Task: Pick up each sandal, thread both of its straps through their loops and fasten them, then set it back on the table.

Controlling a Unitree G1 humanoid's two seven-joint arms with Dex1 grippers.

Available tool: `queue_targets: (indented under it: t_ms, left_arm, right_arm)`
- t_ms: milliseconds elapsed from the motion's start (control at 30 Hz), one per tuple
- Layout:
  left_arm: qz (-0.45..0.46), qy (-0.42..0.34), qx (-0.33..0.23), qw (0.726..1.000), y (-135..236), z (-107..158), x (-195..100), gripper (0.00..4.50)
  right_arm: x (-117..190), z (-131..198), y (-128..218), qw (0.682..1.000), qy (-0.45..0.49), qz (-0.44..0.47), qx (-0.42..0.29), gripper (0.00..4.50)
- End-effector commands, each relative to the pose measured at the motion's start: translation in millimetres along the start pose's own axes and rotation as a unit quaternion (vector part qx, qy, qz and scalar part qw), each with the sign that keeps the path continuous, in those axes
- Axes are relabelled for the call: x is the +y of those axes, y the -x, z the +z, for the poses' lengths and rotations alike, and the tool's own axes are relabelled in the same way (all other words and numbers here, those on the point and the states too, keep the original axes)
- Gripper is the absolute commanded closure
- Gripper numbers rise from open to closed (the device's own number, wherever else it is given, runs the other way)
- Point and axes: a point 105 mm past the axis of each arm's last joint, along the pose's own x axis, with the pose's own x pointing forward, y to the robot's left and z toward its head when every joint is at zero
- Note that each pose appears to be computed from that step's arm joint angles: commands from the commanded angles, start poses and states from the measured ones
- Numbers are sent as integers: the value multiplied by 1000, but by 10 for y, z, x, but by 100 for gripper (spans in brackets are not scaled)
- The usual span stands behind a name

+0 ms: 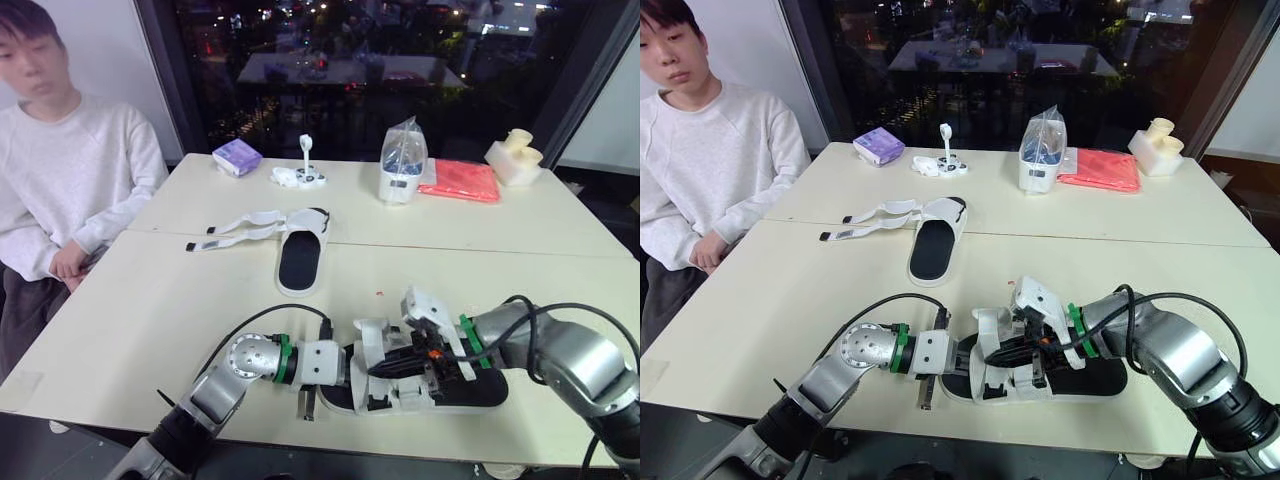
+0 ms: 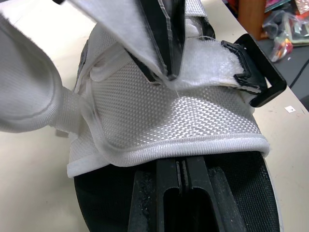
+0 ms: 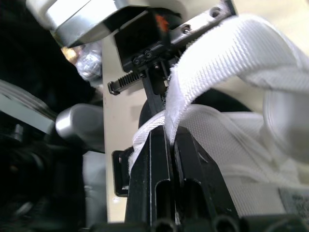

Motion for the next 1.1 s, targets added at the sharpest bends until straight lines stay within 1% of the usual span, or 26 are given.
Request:
queue_targets:
  t_ms: [33,200,400,833,1100]
  left_arm:
    - [-32,54,77,995,-22,-401,-208,450]
    - [-32,54,79,995,-10,-413,-195,450]
    - [-32,54,81,995,3,-432,-208,450]
    - [-31,56,81,995,4,-452,-223,450]
    - [-31,58,80,995,-9,-461,-238,450]
  right_arm:
    - [100,42,-85,999,50,15,-7,447]
    - [120,88,-98,994,112,9,-6,447]
    - [168,80,-68,988,155,16,5,447]
    - [140,167,-12,979,202,26,16,447]
    - [167,165,20,976,212,46,27,447]
